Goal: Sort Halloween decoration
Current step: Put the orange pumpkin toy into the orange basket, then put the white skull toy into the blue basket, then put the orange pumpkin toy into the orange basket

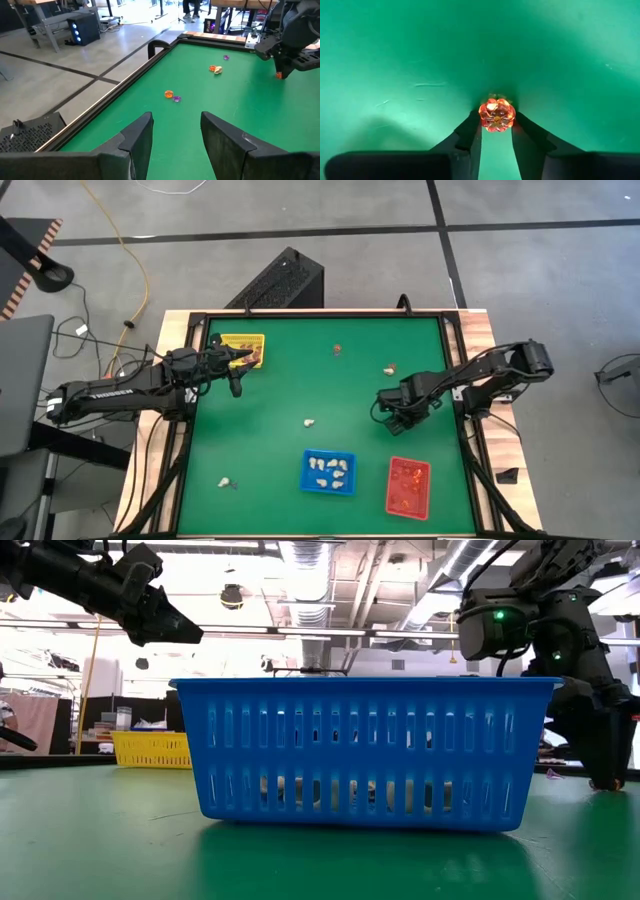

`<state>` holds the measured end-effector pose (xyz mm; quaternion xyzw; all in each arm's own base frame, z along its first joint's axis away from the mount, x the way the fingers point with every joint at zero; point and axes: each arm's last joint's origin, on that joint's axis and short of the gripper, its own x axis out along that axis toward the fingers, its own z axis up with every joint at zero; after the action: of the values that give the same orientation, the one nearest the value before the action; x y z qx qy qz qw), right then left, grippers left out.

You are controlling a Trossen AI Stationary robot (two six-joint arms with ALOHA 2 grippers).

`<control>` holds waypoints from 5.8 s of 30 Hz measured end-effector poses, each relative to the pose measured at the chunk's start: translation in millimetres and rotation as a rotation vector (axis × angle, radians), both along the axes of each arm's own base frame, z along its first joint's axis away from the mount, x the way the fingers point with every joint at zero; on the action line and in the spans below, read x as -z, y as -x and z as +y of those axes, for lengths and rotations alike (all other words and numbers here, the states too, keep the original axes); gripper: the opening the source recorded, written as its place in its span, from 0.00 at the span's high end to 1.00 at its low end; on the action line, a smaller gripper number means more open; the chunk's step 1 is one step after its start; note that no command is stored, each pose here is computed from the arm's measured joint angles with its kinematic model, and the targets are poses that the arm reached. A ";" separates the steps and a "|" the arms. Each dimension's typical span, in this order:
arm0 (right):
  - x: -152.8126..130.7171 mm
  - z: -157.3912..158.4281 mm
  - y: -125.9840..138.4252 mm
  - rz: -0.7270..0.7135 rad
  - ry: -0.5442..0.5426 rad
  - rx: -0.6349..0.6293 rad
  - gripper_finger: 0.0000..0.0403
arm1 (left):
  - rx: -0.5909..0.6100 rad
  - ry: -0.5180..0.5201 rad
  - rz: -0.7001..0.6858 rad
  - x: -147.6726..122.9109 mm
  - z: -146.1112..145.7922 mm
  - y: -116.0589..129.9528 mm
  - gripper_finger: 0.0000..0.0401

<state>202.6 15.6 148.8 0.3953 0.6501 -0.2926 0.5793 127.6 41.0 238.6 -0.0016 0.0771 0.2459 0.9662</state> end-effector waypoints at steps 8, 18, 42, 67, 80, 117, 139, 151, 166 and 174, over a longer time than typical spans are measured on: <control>-33.2 16.4 -25.2 -0.126 -0.021 -0.077 0.69 | 0.002 0.000 0.000 0.0 0.0 0.0 0.61; -88.8 100.8 -33.8 -0.272 -0.122 -0.112 0.71 | 0.008 0.001 0.000 0.1 -0.3 -0.1 0.61; -97.1 166.1 10.6 -0.662 0.491 -0.316 0.60 | 0.511 0.032 0.008 16.9 -23.7 -56.2 0.61; -101.9 123.1 -28.0 -0.593 0.822 -0.696 0.68 | 0.677 0.147 0.365 131.6 -41.1 -183.2 0.61; -101.5 123.2 -27.3 -0.586 0.819 -0.706 0.68 | 0.591 0.138 0.499 141.6 -41.0 -176.8 0.67; -102.2 117.6 -32.5 -0.593 0.813 -0.668 0.68 | 0.833 0.058 -0.046 50.2 -140.0 -193.9 0.58; -101.4 107.4 -36.4 -0.557 0.825 -0.645 0.68 | 0.368 0.188 0.298 44.4 0.6 -225.5 0.49; -103.7 42.0 -56.1 -0.359 1.069 -0.518 0.68 | 0.062 0.107 0.616 -34.3 41.7 -166.0 0.49; -75.3 -173.2 -105.3 -0.699 0.519 -0.139 0.70 | 0.204 -0.002 -0.256 -8.1 -6.7 -23.3 0.49; -50.8 -210.7 -147.3 -0.461 0.431 -0.030 0.63 | 0.245 -0.169 -0.366 -5.0 -11.7 -6.4 0.49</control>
<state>349.9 -195.2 199.6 0.3095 0.4304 -0.3179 0.7861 134.0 29.2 243.6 0.0441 -0.1205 0.1282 0.9834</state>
